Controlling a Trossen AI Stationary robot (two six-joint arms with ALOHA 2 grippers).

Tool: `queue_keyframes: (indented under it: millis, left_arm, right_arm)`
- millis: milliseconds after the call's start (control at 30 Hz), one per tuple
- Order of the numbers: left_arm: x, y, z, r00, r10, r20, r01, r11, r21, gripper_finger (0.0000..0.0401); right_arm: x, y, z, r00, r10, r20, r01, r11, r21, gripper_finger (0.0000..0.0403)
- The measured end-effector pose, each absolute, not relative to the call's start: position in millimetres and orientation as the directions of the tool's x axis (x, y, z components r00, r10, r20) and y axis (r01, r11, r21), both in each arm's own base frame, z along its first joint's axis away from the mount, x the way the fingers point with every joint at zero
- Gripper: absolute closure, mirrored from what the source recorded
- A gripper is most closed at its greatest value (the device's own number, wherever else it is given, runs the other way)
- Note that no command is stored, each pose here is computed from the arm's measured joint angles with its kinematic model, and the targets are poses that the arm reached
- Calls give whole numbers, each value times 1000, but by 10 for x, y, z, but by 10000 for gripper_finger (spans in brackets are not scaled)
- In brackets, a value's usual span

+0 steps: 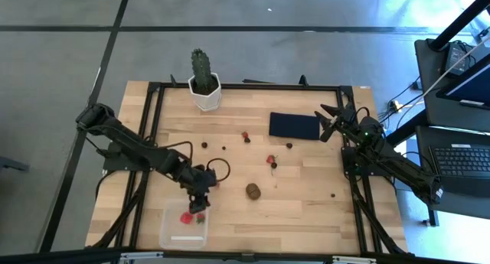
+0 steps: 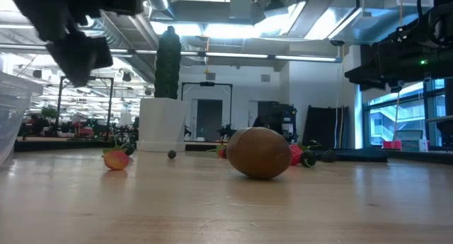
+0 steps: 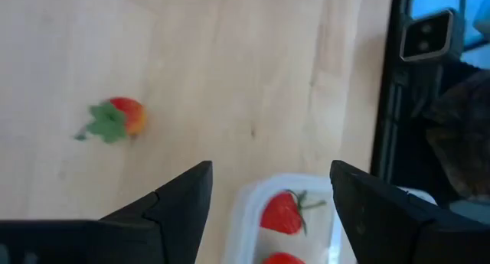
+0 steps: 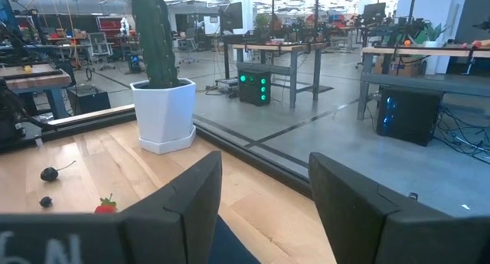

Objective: Pick and placing Produce into tupperware
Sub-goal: Put the strawberry in the transparent bin

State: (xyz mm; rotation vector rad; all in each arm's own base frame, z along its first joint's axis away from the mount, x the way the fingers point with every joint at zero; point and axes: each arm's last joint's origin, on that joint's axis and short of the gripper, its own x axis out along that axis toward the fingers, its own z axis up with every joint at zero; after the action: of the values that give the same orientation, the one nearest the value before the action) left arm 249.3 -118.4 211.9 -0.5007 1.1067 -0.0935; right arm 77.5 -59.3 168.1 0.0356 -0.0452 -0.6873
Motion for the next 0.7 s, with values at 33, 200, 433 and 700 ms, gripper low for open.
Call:
queue_keyframes:
  millis: [33,200,433,700]
  left_arm:
    - [2508,-1152,2118,460,-309,-832,-174,888,-426,146]
    - [2582,-969,2116,508,-202,-837,-252,895,-369,146]
    - [2634,-816,2116,526,-147,-838,-328,874,-360,146]
    - [2579,-744,1984,499,-90,-862,-510,774,-376,146]
  right_arm:
    - [775,-593,1682,772,-635,30,633,772,48,205]
    - [775,-593,1681,772,-635,30,633,772,47,205]
    - [775,-593,1682,772,-635,30,633,773,46,205]
    - [775,-593,1681,772,-635,30,634,772,46,205]
